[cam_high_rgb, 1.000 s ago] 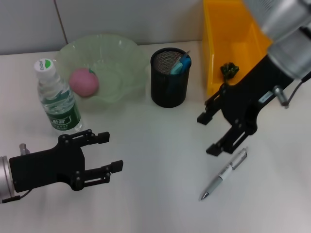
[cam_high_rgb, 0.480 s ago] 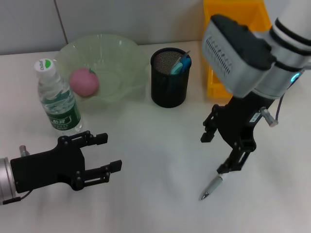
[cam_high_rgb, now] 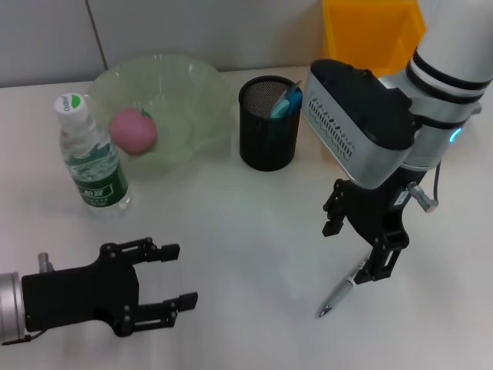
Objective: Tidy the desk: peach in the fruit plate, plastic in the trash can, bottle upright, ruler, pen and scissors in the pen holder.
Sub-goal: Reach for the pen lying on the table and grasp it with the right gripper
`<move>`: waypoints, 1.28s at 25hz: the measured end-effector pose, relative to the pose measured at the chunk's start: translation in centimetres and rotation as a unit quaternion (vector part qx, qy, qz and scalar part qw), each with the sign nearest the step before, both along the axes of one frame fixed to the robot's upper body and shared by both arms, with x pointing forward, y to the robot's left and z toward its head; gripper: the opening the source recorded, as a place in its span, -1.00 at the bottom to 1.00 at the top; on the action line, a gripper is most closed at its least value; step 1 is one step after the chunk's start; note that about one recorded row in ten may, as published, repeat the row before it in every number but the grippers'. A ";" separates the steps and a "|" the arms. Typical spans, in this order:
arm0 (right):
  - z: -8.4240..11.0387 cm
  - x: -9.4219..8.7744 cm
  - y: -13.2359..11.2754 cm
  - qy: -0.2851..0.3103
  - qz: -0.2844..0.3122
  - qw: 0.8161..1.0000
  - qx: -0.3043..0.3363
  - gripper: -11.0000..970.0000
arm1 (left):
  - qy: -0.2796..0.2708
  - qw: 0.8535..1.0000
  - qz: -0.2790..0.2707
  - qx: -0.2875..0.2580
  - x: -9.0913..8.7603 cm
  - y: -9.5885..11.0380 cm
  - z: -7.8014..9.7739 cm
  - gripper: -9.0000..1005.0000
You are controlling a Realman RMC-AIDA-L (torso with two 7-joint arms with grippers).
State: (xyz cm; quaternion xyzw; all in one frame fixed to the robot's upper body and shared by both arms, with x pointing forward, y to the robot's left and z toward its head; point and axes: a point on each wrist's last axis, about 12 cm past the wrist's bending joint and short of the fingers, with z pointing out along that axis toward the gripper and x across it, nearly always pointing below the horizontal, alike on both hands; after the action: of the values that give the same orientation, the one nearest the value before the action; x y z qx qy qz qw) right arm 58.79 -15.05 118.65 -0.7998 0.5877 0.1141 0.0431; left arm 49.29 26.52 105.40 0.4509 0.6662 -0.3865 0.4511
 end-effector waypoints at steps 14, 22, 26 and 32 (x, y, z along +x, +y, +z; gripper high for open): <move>-1.8 -0.8 1.0 -0.018 0.047 0.998 -0.045 0.62 | -0.005 0.999 -0.025 0.022 -0.1 -0.2 0.4 0.50; -2.1 -1.0 1.4 -0.025 0.074 0.995 -0.061 0.62 | -0.005 1.000 -0.022 0.019 0.0 -0.3 0.4 0.50; -2.3 -1.2 1.7 -0.031 0.090 0.993 -0.068 0.62 | -0.003 1.000 -0.018 0.017 -0.1 -0.3 0.3 0.50; -2.8 -1.5 2.0 -0.035 0.112 0.991 -0.071 0.62 | -0.002 1.000 -0.018 0.015 -0.1 -0.4 0.2 0.50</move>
State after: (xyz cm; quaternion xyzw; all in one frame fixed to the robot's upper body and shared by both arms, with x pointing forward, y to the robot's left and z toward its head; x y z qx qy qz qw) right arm 57.25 -13.05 115.81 -0.8652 0.4992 0.0480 -0.0063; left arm 49.20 26.09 105.61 0.4704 0.6629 -0.3838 0.4381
